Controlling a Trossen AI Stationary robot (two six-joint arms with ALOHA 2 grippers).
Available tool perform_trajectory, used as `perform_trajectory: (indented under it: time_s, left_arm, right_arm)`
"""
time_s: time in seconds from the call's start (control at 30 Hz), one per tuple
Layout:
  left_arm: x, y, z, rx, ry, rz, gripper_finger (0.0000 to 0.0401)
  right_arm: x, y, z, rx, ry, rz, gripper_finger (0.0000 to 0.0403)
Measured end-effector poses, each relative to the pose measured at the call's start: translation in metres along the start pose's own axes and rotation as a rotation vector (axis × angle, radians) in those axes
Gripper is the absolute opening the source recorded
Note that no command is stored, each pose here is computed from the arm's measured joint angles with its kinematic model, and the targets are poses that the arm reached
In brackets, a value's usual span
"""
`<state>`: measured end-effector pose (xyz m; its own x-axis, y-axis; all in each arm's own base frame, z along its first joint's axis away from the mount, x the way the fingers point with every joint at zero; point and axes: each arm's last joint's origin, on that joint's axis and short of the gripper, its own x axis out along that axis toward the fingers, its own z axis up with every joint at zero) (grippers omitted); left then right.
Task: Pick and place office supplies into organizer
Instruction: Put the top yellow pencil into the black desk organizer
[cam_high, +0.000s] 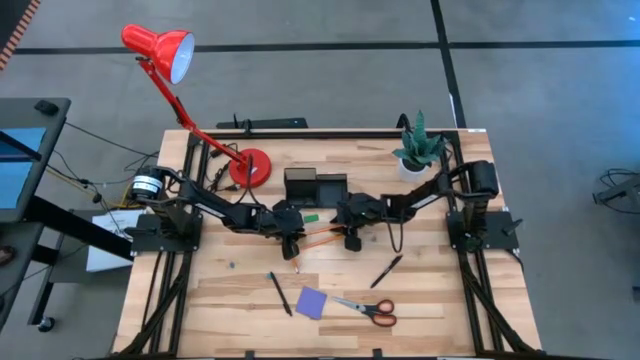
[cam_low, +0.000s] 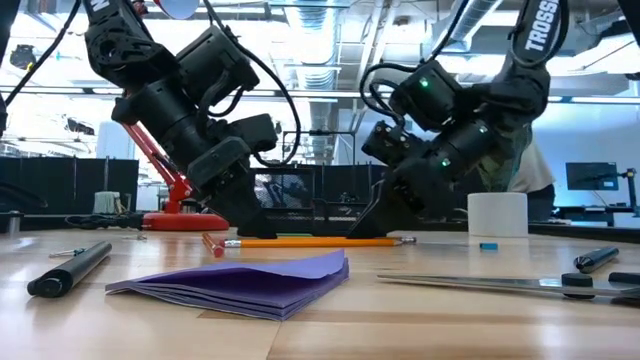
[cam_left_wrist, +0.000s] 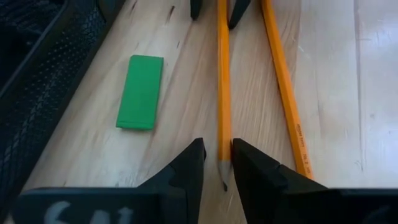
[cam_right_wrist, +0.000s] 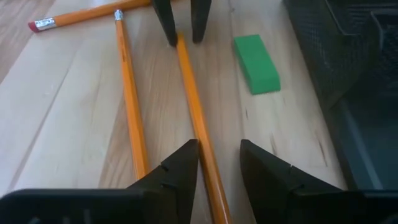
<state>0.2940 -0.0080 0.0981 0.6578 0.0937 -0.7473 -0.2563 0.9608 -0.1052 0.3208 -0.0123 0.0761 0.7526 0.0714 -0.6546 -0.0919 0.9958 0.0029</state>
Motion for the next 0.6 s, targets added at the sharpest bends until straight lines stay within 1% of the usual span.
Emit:
perform_trajectory:
  time_s: [0.13,0.2,0.33,0.47,0.6]
  left_arm:
    - [-0.006,-0.001,0.007,0.033,-0.055,-0.019,0.0082]
    - [-0.015,-0.001,0.013,0.044,-0.079,-0.022,0.0082]
    - [-0.039,-0.003,0.029,0.078,-0.177,-0.017,0.0082]
    - [-0.065,-0.001,0.042,0.095,-0.270,0.066,0.0082]
    - [-0.085,0.003,0.046,0.093,-0.296,0.149,0.0082]
  right_arm:
    - [0.004,0.000,0.004,0.003,0.020,0.008,0.0118]
    - [0.007,0.000,0.003,0.008,0.022,0.017,0.0118]
    - [0.020,0.001,0.006,0.002,0.002,0.039,0.0118]
    - [0.031,0.002,0.012,-0.005,-0.025,0.053,0.0118]
    - [0.036,0.004,0.017,0.003,-0.027,0.059,0.0118]
